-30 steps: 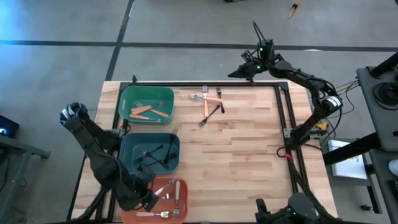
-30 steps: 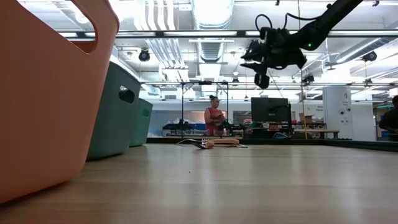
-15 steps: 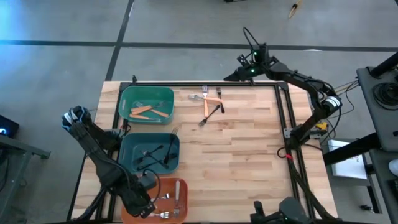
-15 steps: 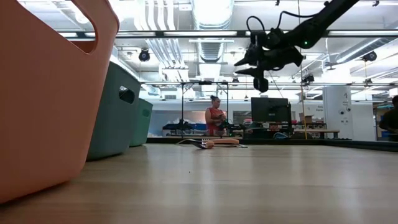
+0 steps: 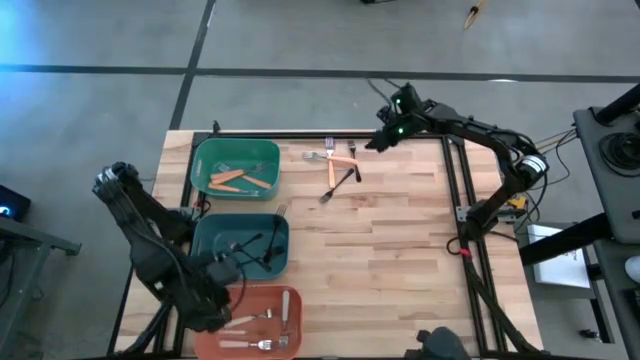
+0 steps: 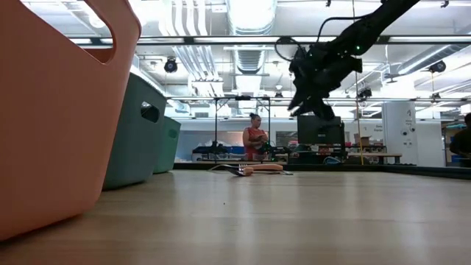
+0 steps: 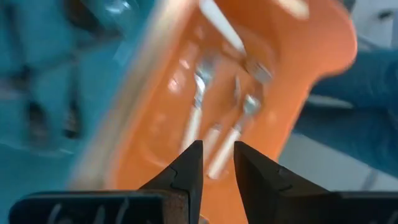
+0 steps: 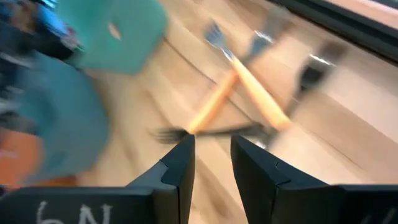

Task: Sort silverware by color (type)
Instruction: Put the orange fork into the green bin

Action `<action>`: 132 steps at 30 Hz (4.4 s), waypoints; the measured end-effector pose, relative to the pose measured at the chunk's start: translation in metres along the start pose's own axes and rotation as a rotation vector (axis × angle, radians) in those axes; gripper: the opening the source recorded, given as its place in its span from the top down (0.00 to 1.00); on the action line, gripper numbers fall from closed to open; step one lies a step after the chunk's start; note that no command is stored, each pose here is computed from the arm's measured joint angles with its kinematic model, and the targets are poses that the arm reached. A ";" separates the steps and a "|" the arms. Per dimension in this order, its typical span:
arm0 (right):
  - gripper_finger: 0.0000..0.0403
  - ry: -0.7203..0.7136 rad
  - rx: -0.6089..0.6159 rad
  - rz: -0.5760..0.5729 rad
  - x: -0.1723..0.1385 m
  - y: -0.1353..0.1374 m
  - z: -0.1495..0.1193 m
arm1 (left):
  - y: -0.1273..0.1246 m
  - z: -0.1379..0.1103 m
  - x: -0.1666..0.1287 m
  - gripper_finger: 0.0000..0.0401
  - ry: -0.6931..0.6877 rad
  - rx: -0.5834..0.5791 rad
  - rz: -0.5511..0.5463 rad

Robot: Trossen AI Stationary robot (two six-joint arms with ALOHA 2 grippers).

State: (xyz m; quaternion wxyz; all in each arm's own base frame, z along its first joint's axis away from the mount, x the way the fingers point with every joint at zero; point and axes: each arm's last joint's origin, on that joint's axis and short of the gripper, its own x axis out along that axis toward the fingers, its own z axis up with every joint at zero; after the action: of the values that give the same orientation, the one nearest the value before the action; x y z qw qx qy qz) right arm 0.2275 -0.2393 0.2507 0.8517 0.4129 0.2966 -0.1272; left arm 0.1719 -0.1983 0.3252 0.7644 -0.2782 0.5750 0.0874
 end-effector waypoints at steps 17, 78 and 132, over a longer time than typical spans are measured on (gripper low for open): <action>0.76 0.157 -0.438 -0.388 0.038 0.028 -0.024 | 0.039 0.056 -0.091 0.82 -0.893 -0.099 0.248; 0.64 0.453 -0.704 -0.445 0.149 -0.001 0.015 | 0.112 0.088 -0.166 0.82 -1.160 -0.259 0.488; 0.82 -0.383 -0.788 0.204 0.138 0.169 0.082 | 0.116 0.085 -0.168 0.82 -1.155 -0.243 0.505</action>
State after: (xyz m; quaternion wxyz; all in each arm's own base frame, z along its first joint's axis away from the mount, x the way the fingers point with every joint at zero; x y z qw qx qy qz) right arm 0.4471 -0.1933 0.3119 0.9916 0.0530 0.1175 0.0058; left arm 0.1359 -0.0260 0.4594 0.8698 -0.1268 0.1047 0.4651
